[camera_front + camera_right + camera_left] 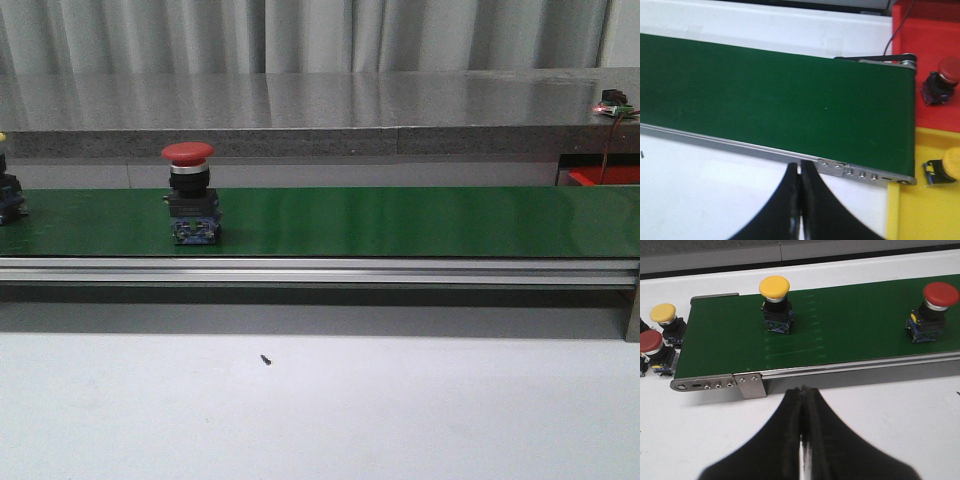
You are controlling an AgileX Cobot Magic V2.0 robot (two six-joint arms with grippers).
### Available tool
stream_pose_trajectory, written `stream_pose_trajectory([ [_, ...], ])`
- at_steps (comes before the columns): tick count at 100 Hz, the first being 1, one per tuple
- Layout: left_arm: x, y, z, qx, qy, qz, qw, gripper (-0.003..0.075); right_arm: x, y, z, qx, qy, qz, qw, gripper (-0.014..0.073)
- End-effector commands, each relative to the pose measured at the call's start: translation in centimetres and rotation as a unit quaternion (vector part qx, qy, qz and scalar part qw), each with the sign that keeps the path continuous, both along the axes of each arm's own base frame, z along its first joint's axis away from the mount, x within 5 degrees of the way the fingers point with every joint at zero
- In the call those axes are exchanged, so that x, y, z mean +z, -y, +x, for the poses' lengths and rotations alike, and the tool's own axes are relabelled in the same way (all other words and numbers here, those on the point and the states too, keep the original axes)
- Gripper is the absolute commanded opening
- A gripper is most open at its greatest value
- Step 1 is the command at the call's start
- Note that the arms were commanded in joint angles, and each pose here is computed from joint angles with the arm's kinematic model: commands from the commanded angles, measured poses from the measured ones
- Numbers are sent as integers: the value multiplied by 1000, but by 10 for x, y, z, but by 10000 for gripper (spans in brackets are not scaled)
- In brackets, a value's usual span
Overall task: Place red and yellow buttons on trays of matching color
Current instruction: 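Lower the right gripper over the red button riding the belt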
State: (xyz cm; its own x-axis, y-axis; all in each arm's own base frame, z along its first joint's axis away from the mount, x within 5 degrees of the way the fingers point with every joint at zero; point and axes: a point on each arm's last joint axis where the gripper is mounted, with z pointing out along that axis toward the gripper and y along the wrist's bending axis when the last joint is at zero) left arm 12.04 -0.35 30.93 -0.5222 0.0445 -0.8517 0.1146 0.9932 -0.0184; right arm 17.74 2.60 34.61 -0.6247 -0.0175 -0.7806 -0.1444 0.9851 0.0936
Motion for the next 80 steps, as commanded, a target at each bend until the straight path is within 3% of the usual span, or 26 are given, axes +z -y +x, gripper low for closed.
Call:
stream_pose_trajectory([
  [1, 14, 0, 3, 8, 47, -5, 999, -20, 20, -9, 17, 22, 16, -1, 1000, -62],
  [8, 14, 0, 3, 8, 47, -5, 999, -20, 22, -18, 29, 42, -3, -4, 999, 49],
  [25, 14, 0, 3, 8, 47, -5, 999, -20, 25, -42, 56, 85, -45, -11, 995, 457],
  [35, 14, 0, 3, 8, 47, -5, 999, -20, 26, -58, 71, 110, -70, -16, 991, 603],
  [64, 14, 0, 3, 8, 47, -5, 999, -20, 33, -115, 100, 182, -121, -27, 975, 590],
  [80, 14, 0, 3, 8, 47, -5, 999, -20, 31, -151, 115, 191, -160, -12, 968, 590],
])
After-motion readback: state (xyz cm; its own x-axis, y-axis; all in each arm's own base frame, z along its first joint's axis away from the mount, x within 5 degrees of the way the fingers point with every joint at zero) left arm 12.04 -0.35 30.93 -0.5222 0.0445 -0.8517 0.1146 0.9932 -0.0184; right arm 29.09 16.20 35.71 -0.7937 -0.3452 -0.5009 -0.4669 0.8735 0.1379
